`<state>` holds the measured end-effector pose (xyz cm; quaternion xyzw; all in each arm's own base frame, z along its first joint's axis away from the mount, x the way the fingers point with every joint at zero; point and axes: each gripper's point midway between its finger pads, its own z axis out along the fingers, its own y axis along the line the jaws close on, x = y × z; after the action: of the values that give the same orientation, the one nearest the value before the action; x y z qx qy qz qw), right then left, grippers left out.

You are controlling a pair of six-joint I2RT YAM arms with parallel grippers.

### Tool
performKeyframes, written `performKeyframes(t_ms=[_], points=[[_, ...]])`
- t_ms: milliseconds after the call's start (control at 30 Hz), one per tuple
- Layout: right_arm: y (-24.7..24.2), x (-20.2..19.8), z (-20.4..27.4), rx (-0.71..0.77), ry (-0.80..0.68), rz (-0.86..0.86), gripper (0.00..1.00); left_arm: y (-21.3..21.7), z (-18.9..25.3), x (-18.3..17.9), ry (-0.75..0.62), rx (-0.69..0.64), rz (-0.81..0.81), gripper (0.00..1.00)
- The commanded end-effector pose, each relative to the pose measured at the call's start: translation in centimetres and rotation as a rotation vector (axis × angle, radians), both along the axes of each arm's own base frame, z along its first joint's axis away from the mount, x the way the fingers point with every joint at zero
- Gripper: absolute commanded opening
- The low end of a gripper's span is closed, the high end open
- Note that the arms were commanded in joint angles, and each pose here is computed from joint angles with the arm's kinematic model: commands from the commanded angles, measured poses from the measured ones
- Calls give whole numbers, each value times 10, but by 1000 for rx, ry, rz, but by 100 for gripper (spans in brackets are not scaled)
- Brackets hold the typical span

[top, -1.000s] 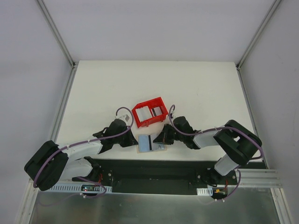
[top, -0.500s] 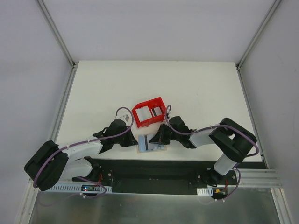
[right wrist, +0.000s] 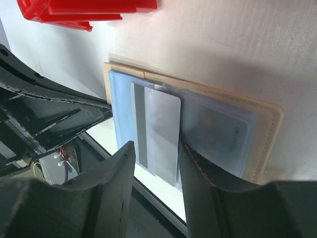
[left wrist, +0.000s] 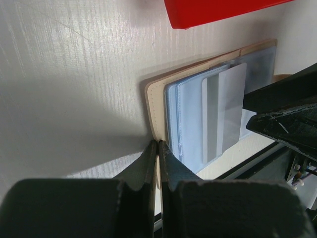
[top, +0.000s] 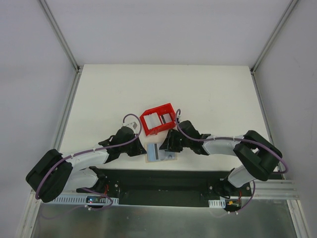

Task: Put the credit cards into the card holder
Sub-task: Insert the credit card into the card slot.

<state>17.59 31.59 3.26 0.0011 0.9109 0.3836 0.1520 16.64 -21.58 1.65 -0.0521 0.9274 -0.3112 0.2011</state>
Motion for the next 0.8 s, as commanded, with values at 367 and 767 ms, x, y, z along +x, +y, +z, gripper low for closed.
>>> performKeyframes(t_ms=[367,767], points=[[23,-11,2,-55,-11,123,38,7,-10,-4,29,34,6,0],[42,-14,9,-39,-30,190,29,5,-10,-4,31,23,3,0]])
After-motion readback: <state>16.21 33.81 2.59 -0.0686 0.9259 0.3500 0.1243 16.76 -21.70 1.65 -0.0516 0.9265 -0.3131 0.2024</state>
